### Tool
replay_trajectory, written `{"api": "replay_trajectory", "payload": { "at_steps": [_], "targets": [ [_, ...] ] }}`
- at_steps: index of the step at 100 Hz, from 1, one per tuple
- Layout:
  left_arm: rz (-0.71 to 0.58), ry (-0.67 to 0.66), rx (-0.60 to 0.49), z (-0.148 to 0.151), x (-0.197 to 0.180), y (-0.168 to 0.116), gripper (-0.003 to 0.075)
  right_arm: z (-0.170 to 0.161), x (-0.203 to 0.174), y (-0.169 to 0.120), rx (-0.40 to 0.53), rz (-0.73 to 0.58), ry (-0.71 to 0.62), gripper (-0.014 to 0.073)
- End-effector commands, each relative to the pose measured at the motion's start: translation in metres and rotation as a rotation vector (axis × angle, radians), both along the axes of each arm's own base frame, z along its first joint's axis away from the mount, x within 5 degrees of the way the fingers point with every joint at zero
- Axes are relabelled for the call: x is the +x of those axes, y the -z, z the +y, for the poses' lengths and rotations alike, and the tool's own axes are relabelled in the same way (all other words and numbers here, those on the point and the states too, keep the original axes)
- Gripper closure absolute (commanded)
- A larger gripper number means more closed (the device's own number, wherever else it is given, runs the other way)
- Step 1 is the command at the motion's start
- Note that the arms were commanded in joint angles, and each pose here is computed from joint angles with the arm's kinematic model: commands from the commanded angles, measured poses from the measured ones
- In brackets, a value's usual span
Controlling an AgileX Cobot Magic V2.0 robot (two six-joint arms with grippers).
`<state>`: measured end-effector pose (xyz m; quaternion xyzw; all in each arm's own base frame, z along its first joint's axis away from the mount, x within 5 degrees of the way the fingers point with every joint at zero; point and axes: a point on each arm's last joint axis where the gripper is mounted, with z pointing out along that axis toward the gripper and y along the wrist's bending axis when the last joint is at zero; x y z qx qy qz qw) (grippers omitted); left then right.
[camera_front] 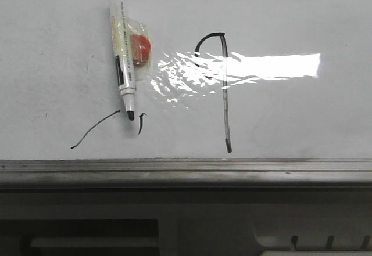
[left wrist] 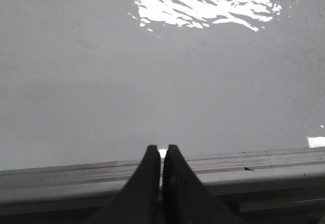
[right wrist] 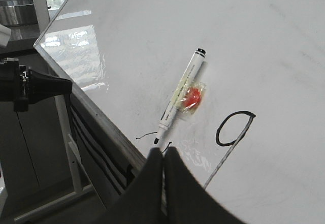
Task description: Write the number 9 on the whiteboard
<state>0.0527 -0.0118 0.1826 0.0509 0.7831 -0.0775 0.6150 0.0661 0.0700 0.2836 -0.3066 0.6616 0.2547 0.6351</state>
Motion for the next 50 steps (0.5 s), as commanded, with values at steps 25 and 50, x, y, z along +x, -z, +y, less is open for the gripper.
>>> {"api": "replay_trajectory", "payload": {
  "at_steps": [25,50],
  "targets": [
    [-0.052,-0.012,-0.019,0.001,0.001,0.006,0.0740,-0.004,0.006,0.007,-0.024,-0.076,0.069,0.0636],
    [-0.052,-0.012,-0.019,0.001,0.001,0.006,0.0741,-0.036,0.007,0.069,-0.008,-0.044,0.371,0.0636]
  ]
}}
